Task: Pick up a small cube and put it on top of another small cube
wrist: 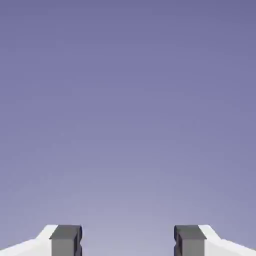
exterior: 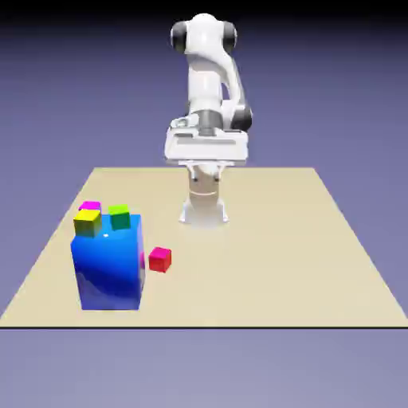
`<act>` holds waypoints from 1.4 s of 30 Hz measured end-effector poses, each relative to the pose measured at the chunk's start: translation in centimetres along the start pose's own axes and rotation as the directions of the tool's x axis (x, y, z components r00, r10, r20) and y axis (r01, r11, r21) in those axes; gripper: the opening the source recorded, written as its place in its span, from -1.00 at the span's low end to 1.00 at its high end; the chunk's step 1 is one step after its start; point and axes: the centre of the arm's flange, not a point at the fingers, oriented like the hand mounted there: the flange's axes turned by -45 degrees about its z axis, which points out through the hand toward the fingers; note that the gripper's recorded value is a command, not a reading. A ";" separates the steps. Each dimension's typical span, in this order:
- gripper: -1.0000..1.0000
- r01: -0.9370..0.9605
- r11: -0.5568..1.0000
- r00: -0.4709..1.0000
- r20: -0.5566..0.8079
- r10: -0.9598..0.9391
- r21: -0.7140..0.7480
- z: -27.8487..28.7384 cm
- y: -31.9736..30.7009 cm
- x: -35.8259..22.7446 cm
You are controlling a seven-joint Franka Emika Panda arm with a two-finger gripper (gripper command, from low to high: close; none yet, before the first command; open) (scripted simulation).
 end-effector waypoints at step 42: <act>-1.00 0.692 0.437 -0.119 0.687 -0.717 0.575 16.3 3.4 -20.4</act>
